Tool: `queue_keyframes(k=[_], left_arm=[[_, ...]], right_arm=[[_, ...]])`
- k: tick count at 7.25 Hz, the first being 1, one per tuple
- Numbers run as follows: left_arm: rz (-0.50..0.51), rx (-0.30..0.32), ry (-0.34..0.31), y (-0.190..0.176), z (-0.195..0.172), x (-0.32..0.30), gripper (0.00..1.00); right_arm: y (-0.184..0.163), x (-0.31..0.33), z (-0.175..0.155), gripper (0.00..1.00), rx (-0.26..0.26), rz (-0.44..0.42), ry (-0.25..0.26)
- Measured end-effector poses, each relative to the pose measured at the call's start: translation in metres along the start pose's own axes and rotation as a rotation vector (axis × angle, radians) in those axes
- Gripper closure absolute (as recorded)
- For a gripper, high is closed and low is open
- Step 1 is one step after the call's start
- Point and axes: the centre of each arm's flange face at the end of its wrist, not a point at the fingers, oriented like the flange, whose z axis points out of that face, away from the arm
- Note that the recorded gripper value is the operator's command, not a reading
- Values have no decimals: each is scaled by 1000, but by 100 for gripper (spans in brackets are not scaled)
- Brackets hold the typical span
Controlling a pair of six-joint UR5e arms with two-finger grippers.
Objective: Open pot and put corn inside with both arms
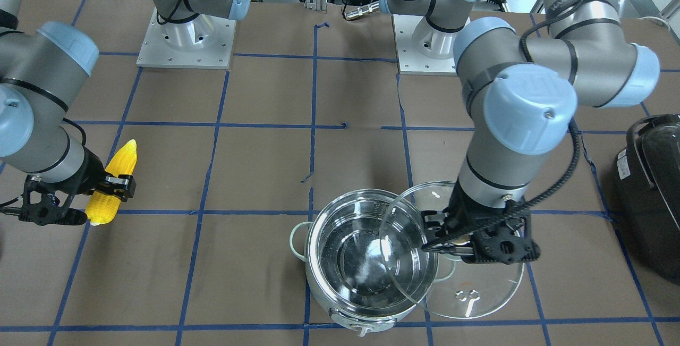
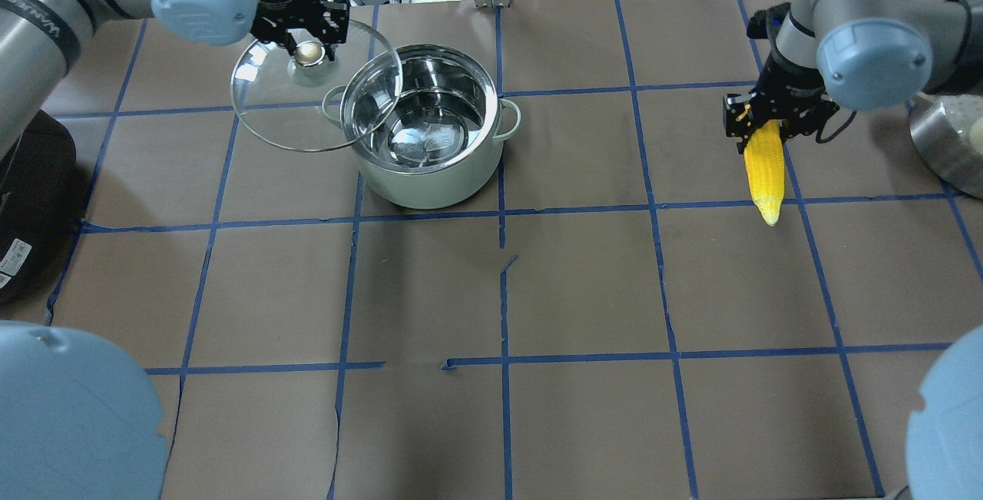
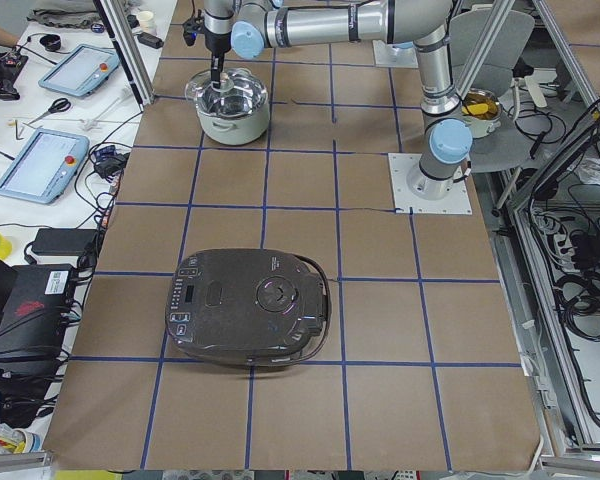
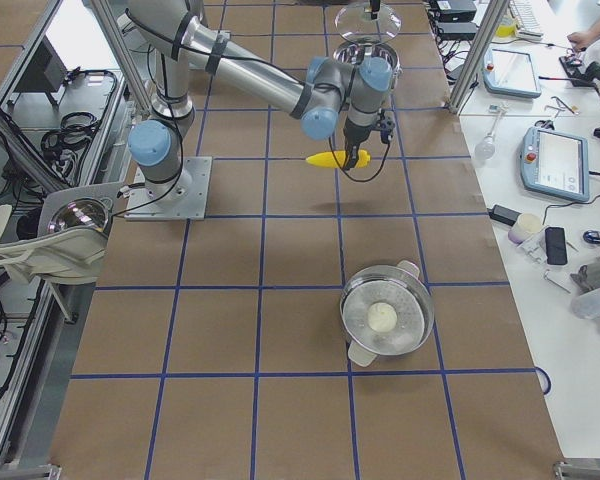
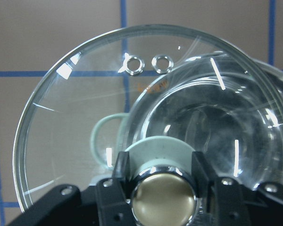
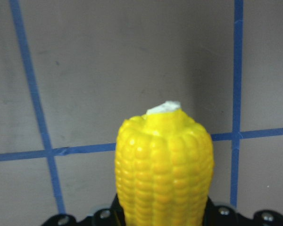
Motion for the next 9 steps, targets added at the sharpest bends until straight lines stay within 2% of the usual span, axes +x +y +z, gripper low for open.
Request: queue_keyframes(k=[1, 2, 4, 5, 7, 9], left_arm=[[-2, -34, 3, 0, 11, -47, 100], [-24, -66, 33, 4, 26, -94, 100], [-20, -127, 79, 34, 65, -160, 100], [-8, -134, 86, 54, 83, -176, 100], [-14, -106, 96, 94, 126, -216, 100], [-17, -87, 135, 112, 149, -221, 100]], right_arm=[[-2, -47, -40, 100, 22, 23, 1], [1, -91, -68, 100, 51, 40, -3], [1, -183, -101, 100, 123, 74, -24], [-6, -230, -109, 100, 153, 105, -50], [-23, -313, -98, 100, 216, 159, -127], [-23, -373, -81, 100, 293, 108, -225]])
